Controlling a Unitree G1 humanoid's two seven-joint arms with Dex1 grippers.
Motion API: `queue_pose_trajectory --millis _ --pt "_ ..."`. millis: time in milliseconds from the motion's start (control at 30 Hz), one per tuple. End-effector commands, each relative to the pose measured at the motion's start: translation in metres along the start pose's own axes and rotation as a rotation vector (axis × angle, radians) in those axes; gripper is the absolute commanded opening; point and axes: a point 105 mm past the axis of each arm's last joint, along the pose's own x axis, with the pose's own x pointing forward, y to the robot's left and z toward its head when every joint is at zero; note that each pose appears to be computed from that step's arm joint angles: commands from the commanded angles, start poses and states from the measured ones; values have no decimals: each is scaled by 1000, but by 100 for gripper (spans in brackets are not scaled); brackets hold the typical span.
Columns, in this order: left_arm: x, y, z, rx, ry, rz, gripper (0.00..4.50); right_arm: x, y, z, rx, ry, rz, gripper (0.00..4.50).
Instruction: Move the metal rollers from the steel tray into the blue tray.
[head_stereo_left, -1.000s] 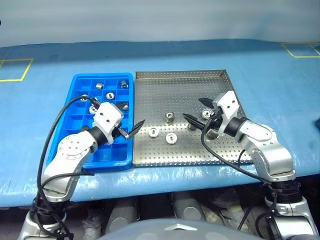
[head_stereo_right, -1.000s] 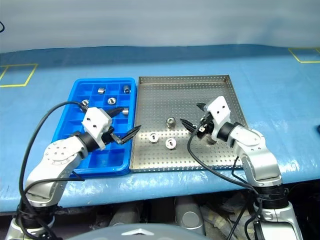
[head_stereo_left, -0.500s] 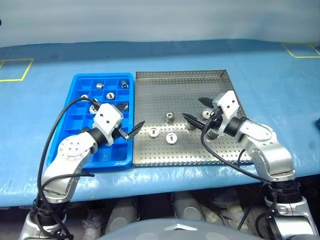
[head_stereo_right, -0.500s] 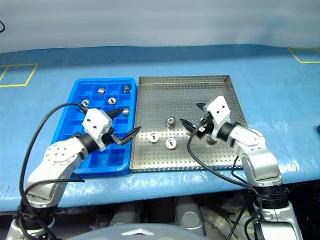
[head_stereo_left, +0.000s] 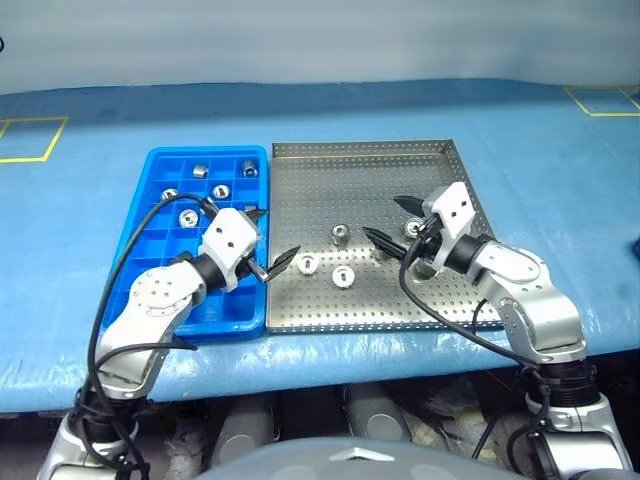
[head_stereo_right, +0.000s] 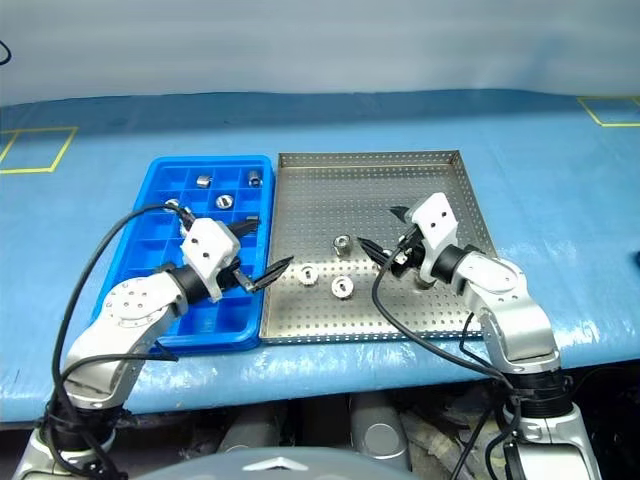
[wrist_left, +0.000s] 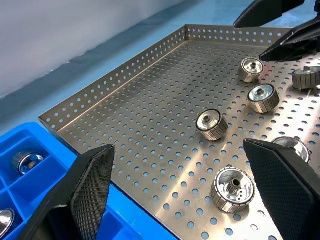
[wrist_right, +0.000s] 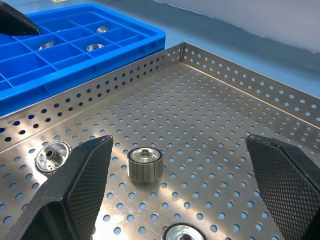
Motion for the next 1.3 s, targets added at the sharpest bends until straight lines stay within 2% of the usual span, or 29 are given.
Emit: queue_pose_trajectory --millis 33,367,700,1300 --pt "9 -7 -2 57 53 -60 450 -3 -1 12 -25 -44 -19 447" --pt "28 6 -18 158 244 -128 450 -11 2 6 -11 -48 -61 447" --pt "40 -4 -27 213 296 -252 450 -17 1 4 -5 -60 -103 447" --pt "32 -1 -53 203 406 -228 450 -17 -1 7 -5 -73 -129 447"
